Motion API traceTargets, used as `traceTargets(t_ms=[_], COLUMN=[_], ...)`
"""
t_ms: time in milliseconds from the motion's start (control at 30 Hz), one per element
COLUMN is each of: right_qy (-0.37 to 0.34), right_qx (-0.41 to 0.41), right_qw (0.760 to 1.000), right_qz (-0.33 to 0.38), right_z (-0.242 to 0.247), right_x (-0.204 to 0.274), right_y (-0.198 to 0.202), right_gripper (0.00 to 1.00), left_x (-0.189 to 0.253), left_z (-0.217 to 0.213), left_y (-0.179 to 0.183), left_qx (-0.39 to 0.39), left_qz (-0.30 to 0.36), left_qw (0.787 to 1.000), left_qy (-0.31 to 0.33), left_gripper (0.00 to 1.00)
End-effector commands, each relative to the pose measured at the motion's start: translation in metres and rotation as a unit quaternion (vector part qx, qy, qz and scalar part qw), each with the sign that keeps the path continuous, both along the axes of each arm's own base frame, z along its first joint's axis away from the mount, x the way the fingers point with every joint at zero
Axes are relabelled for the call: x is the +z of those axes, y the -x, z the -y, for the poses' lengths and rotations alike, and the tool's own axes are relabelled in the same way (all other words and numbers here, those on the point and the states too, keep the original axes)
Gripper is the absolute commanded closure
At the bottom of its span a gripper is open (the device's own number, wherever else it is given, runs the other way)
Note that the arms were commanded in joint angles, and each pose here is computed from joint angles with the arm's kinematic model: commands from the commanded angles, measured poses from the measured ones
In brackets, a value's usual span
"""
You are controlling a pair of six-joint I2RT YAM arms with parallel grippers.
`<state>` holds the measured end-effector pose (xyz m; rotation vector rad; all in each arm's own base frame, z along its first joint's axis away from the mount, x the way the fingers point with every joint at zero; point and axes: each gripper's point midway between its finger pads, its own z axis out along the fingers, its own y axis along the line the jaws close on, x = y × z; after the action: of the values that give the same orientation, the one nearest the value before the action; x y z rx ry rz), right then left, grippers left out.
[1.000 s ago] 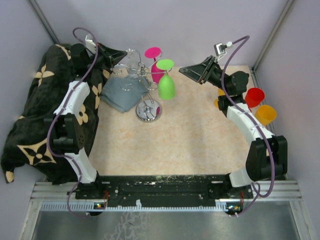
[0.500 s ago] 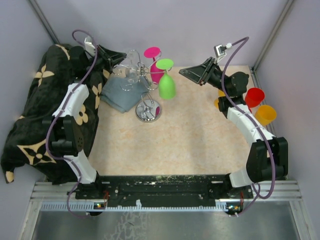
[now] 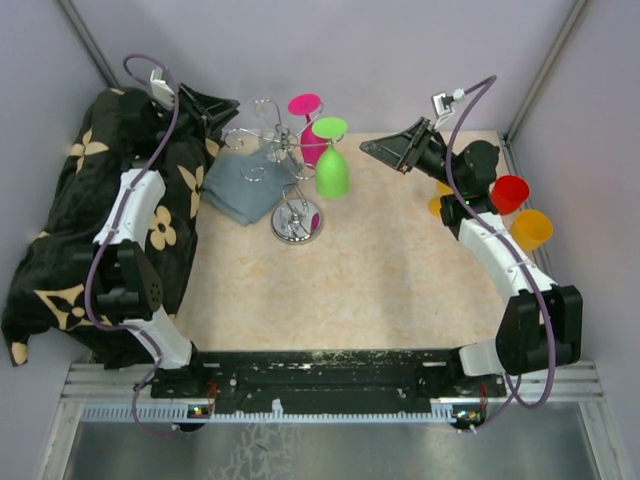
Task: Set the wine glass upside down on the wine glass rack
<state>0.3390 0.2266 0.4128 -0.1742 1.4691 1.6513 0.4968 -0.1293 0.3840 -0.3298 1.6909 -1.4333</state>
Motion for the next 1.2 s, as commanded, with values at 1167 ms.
traceTargets(t_ms=[1167], right_qy=[0.507], right_qx=[-0.417], right_qw=[0.718], right_qz=[-0.231], right_z=[0.202], right_x=[-0.165], right_y=[-0.149], right_gripper=[0.61], left_x=[0.051], left_z=[-0.057], left_y=[0.087], left_qx=[0.106], left_qz=[0.089], left_qw=[0.979], left_qy=[-0.149], left_gripper=[0.58])
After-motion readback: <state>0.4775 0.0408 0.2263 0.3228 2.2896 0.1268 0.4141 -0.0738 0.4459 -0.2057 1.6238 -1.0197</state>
